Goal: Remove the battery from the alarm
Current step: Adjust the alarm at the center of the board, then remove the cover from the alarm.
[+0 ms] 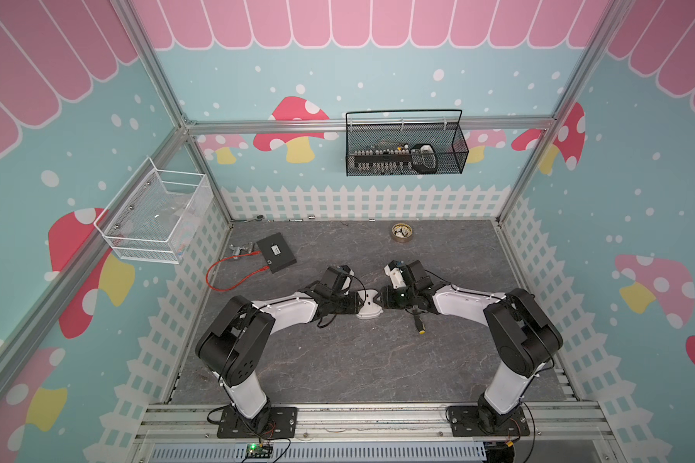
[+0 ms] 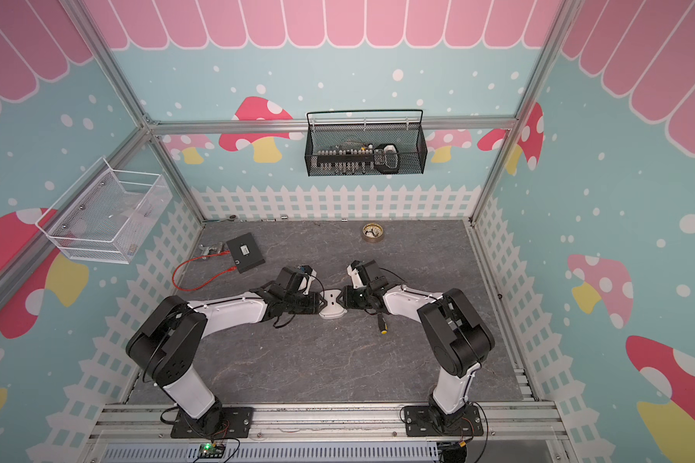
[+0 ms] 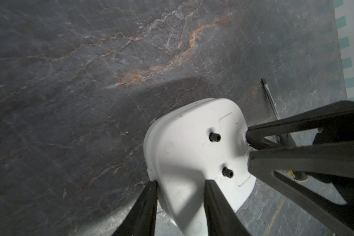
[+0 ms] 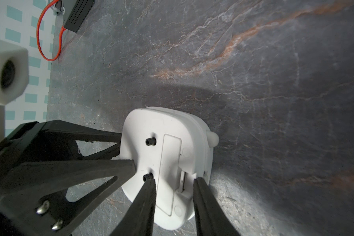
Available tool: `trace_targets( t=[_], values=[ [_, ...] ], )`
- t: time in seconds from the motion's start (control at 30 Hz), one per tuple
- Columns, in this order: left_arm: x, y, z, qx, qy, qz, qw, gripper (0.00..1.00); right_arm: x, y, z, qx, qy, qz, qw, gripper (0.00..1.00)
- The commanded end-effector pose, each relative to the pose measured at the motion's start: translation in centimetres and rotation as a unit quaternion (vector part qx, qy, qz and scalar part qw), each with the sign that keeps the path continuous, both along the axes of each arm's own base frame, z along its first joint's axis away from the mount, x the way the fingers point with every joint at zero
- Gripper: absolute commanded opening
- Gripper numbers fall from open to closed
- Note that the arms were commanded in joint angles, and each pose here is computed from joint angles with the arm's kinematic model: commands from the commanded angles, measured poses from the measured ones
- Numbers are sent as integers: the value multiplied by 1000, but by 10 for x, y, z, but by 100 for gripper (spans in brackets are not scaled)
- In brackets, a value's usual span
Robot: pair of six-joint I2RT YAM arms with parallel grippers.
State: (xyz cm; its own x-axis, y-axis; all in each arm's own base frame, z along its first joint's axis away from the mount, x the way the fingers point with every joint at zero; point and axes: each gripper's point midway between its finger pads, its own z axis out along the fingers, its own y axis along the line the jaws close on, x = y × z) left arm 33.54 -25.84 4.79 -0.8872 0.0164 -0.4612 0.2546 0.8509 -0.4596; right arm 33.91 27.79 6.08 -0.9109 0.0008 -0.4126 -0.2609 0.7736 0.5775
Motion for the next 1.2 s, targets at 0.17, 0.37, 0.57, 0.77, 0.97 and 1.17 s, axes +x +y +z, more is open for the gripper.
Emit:
trace_targets(
  t=[0.17, 0.37, 0.57, 0.77, 0.97, 1.17],
  values=[
    [-11, 18, -30, 54, 39, 5, 998, 40, 1, 8, 13, 27, -15, 9, 999, 36],
    [-11, 18, -30, 54, 39, 4, 998, 40, 3, 9, 22, 35, -28, 9, 999, 36],
    [-11, 18, -30, 53, 39, 4, 998, 40, 2, 6, 18, 28, -29, 6, 999, 36],
    [-11, 17, -30, 53, 39, 3, 998, 40, 1, 4, 13, 24, -25, 5, 999, 36],
    [-12, 18, -30, 53, 41, 3, 998, 40, 2, 5, 14, 22, -27, 5, 999, 36],
    [-12, 17, -30, 52, 41, 2, 998, 40, 0, 4, 10, 18, -23, 6, 1000, 36]
  ],
)
